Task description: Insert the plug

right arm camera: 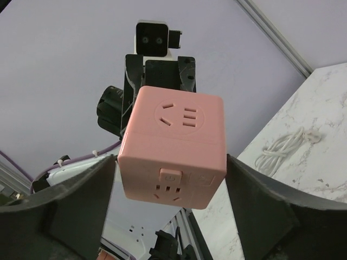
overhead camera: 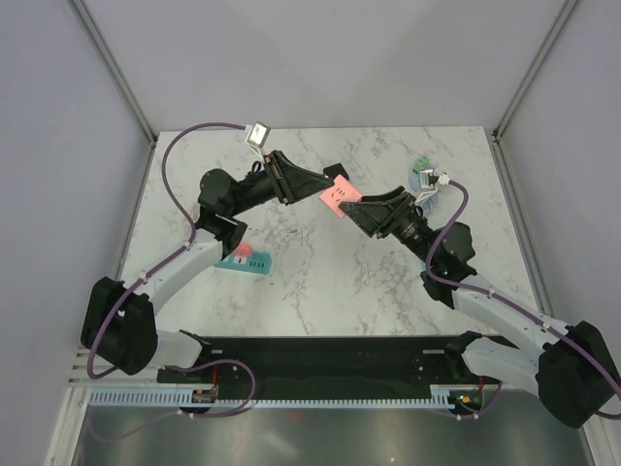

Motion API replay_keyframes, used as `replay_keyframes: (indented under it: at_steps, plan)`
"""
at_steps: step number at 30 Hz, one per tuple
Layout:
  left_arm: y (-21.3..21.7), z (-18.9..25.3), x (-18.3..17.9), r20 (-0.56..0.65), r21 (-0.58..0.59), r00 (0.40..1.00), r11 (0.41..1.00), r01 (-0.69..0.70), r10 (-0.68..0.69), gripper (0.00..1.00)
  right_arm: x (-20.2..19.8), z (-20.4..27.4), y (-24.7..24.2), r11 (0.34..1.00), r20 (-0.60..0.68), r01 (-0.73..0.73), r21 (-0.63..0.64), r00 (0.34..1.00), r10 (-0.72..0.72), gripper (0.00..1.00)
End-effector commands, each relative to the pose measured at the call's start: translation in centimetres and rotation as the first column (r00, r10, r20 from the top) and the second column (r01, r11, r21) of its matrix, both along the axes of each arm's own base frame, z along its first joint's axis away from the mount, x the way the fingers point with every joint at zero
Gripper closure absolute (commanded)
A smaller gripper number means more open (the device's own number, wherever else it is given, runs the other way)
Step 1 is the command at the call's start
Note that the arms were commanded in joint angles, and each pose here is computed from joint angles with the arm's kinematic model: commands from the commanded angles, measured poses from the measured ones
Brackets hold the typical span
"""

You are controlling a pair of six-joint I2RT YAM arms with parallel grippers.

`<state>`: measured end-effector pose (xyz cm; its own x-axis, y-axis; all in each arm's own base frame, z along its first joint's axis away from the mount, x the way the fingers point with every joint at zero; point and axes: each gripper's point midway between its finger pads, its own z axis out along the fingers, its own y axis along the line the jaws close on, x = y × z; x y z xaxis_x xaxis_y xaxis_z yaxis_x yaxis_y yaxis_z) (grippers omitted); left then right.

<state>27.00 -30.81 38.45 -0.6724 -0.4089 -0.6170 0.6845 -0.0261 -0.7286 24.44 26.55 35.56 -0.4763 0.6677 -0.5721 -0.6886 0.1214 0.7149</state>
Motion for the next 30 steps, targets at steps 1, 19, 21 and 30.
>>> replay_keyframes:
  at_steps: [1,19,21,30]
  plan:
    - [0.2,2.1,-0.9,0.044,-0.075,0.999,0.997,0.008,-0.005,0.98,-0.8,3.2,0.0,0.997,0.084,-0.039,0.071,0.996,0.033,0.2]
    - [0.9,0.0,0.1,0.0,0.036,0.993,0.992,-0.119,0.119,0.0,-0.8,1.9,-0.3,0.996,0.05,-0.032,0.079,0.998,0.028,1.0]
    - [1.2,0.1,0.1,0.025,0.069,0.99,0.988,-0.142,0.14,0.0,-0.5,0.5,-0.3,0.999,0.004,-0.02,0.042,1.0,0.02,1.0]
    - [5.5,-5.4,2.1,0.147,0.409,0.908,0.812,-0.416,0.391,0.0,1.5,-4.7,-4.6,0.921,-0.196,0.197,-0.337,0.942,-0.274,1.0]
